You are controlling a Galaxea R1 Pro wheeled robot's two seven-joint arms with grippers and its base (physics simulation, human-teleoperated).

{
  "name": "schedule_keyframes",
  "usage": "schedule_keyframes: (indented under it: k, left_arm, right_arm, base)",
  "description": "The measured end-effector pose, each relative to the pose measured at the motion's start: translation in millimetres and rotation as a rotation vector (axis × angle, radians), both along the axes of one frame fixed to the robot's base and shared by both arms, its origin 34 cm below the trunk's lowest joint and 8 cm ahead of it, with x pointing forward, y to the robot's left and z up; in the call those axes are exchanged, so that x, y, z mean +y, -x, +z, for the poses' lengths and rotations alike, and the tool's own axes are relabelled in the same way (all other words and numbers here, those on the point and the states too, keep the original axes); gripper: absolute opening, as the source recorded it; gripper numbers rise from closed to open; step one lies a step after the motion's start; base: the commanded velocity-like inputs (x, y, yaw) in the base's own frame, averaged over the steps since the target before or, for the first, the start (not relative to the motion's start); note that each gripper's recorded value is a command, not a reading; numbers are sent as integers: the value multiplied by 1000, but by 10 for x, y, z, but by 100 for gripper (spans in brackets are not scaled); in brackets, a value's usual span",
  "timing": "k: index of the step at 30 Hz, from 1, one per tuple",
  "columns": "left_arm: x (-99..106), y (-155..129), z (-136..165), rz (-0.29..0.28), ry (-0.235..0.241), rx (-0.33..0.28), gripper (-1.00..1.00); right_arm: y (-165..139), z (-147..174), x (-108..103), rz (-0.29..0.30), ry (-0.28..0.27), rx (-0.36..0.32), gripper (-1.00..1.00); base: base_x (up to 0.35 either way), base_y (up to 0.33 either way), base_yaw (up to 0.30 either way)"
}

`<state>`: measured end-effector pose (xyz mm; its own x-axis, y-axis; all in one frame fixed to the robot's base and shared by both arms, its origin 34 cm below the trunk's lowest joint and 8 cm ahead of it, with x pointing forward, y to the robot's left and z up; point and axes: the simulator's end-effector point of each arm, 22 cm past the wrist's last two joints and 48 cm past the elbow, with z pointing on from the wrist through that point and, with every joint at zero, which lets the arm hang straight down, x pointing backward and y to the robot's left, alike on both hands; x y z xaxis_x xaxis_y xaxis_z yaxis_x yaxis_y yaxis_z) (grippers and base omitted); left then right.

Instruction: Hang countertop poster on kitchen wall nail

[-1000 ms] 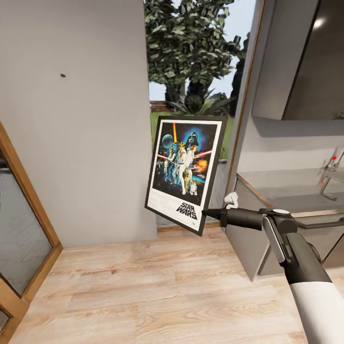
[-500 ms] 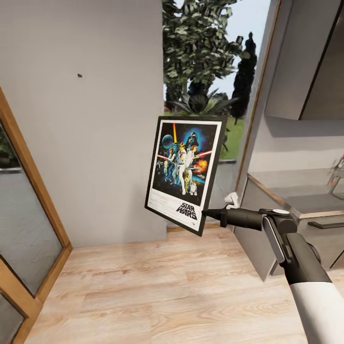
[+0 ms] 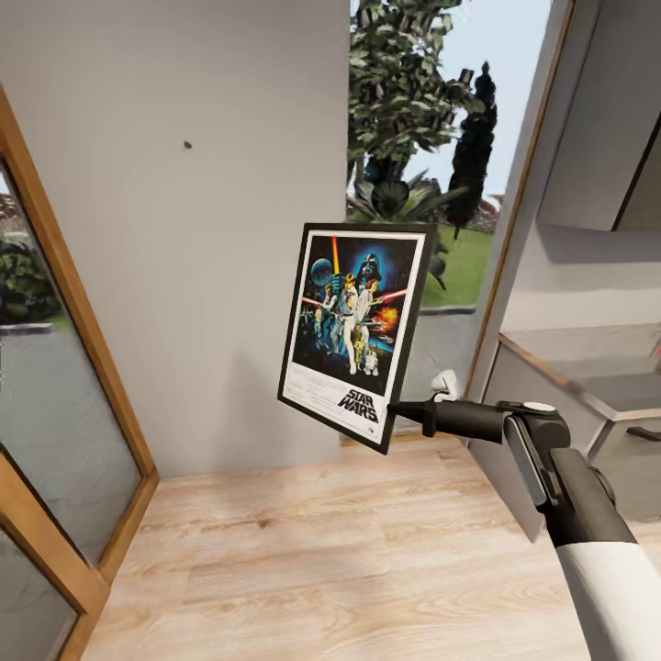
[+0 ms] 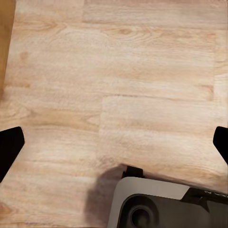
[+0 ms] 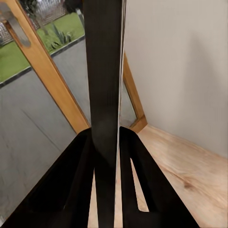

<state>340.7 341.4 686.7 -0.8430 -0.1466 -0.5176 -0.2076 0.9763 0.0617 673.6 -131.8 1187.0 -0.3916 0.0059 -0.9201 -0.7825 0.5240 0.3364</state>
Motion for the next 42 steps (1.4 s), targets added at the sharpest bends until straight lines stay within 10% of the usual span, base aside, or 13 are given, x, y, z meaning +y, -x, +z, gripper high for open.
schedule_keyframes:
  k: [17, 38, 42]
  left_arm:
    - [4, -4, 5, 0, -1, -2, 100]
    - [1, 1, -1, -1, -1, 1, 100]
    - [-3, 0, -2, -2, 0, 1, 100]
  right_arm:
    - [5, 1, 8, 1, -1, 1, -100]
    - [13, -2, 51, 10, -1, -2, -100]
    - [-47, 380, 351, 66, -8, -63, -100]
  base:
    - [176, 314, 0]
    - [67, 19, 89]
    - [0, 0, 0]
